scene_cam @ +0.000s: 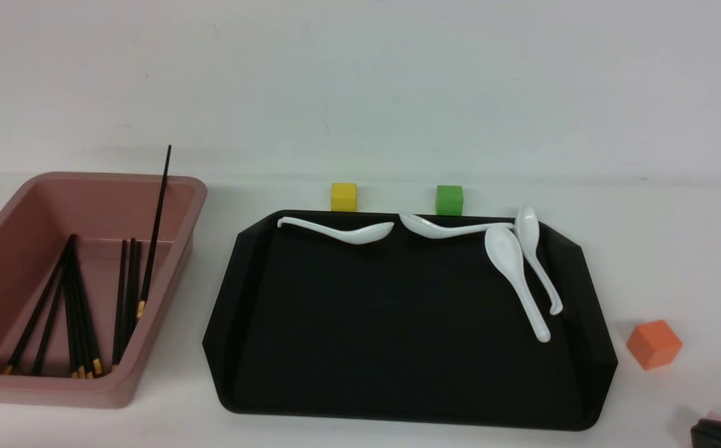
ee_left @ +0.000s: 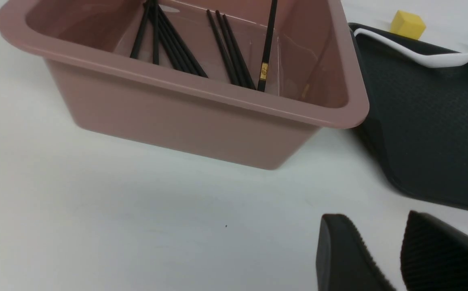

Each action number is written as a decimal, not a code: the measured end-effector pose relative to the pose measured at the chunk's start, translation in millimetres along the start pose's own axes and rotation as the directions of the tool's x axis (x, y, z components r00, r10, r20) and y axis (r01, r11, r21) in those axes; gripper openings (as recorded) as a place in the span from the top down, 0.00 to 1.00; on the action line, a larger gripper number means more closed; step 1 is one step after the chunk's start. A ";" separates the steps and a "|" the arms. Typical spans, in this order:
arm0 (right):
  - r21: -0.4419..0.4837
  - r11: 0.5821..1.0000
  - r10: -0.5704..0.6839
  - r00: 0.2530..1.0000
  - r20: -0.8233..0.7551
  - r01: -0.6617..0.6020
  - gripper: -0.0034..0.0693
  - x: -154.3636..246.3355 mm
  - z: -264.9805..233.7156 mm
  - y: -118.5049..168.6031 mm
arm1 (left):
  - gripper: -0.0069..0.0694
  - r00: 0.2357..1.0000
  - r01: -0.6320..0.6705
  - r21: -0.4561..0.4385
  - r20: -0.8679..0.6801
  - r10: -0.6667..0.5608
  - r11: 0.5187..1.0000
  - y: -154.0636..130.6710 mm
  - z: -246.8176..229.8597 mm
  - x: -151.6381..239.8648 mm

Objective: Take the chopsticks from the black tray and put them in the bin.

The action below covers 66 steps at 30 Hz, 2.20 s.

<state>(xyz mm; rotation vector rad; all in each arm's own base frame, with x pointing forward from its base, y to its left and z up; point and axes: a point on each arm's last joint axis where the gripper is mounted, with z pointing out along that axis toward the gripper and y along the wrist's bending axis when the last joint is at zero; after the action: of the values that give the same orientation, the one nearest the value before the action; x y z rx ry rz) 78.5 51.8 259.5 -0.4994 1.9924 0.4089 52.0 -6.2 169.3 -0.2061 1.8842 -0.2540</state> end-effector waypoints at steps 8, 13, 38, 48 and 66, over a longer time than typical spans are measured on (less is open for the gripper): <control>0.045 0.999 0.004 0.994 0.109 -0.009 0.92 14.4 -11.1 -7.3 | 0.60 1.000 0.000 0.000 0.000 0.000 1.000 0.0 0.0 0.0; 0.160 0.986 0.018 0.984 0.178 -0.047 0.91 44.9 -10.1 -18.5 | 0.60 1.000 0.000 0.000 0.000 0.000 1.000 0.0 0.0 0.0; 0.448 0.843 0.189 0.944 0.271 -0.297 0.86 95.3 -6.8 -36.9 | 0.60 1.000 0.000 0.000 0.000 0.000 1.000 0.0 0.0 0.0; 0.446 0.849 0.177 0.948 0.264 -0.283 0.84 95.3 -6.6 -36.7 | 0.60 1.000 0.000 0.000 0.000 0.000 1.000 0.0 0.0 0.0; 0.449 0.849 0.172 0.950 0.262 -0.278 0.81 95.3 -6.7 -36.8 | 0.60 1.000 0.000 0.000 0.000 0.000 1.000 0.0 0.0 0.0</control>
<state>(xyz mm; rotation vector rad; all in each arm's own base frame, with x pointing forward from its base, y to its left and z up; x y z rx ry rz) 52.7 0.6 174.6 0.0971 1.8579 0.0879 52.0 -6.2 169.3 -0.2061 1.8842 -0.2540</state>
